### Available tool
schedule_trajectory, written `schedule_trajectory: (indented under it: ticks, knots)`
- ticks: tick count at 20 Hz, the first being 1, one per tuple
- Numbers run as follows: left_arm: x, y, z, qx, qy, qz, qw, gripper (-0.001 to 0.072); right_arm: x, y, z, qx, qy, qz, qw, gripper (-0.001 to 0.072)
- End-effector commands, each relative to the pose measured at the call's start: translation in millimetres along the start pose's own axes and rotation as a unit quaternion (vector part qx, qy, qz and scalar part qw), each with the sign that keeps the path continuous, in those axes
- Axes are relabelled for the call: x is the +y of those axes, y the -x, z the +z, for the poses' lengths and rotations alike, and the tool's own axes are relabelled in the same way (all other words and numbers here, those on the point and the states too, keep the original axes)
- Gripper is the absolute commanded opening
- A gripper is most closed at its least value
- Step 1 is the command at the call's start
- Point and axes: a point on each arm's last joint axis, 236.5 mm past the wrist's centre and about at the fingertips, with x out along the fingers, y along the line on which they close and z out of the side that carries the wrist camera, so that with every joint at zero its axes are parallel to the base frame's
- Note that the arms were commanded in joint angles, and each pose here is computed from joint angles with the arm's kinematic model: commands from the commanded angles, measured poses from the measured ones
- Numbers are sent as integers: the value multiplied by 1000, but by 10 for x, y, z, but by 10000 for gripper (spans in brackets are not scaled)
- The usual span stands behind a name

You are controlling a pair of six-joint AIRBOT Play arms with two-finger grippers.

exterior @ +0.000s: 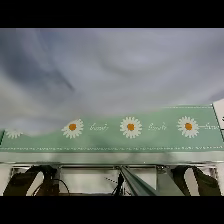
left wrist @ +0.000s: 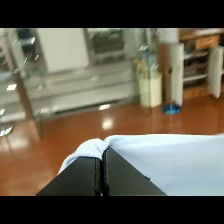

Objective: Fold the shirts.

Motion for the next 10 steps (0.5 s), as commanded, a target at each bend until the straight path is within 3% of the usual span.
schedule_trajectory:
  ticks: [1, 7, 10]
  knots:
    - [24, 235, -425, 89, 21, 28, 995, 18, 39, 332, -151, 36, 8, -29, 999, 19]
    - [-203, 118, -772, 171, 64, -12, 983, 16, -166, 253, -985, 216, -20, -44, 975, 19]
    - [-414, -33, -1381, 327, 126, -87, 932, 16, -318, 150, -1560, 345, -37, -34, 937, 18]
